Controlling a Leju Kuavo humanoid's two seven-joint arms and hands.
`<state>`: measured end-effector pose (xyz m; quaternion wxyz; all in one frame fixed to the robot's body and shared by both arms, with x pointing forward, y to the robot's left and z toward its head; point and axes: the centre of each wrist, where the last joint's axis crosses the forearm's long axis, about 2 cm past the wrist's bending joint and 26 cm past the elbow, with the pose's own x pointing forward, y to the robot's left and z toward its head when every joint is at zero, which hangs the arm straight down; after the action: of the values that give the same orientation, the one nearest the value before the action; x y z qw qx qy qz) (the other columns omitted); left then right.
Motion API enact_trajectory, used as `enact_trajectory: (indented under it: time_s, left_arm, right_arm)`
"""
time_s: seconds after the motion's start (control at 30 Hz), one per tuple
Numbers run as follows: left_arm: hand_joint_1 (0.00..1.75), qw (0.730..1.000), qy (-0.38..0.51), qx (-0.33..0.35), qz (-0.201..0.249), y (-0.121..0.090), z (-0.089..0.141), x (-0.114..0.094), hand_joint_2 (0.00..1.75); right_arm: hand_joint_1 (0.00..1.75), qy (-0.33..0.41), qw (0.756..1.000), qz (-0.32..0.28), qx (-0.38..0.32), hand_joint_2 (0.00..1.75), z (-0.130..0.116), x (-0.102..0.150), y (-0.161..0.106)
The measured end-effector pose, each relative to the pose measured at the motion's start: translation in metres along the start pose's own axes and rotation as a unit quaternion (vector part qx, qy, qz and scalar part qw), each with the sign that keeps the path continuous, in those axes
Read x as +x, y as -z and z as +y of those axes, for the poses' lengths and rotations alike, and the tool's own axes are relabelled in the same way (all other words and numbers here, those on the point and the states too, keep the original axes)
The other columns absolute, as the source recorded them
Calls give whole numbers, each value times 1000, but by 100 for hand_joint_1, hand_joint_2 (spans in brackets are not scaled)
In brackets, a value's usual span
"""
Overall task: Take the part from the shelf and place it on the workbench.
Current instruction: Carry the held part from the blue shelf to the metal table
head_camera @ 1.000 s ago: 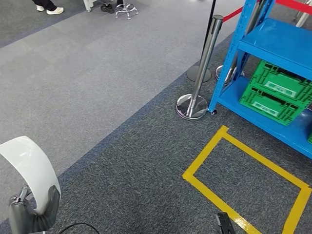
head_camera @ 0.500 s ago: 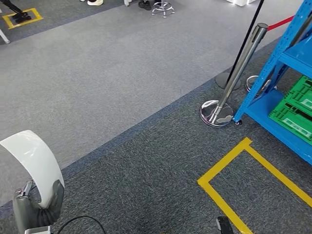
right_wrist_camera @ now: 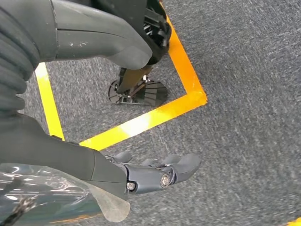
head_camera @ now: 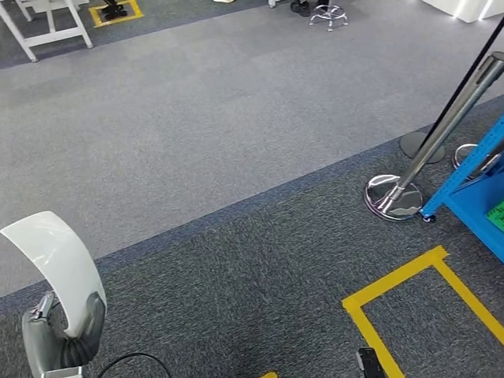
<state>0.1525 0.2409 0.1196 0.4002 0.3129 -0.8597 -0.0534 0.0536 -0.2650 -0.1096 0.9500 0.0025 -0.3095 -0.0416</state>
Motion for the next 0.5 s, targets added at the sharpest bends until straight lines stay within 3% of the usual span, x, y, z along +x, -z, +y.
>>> enact_trajectory:
  time_s: [0.5]
  left_arm:
    - [175,1000,0,0,-3,1,0,-1,175]
  right_arm:
    - [0,4,1000,0,-1,175,1,1,0]
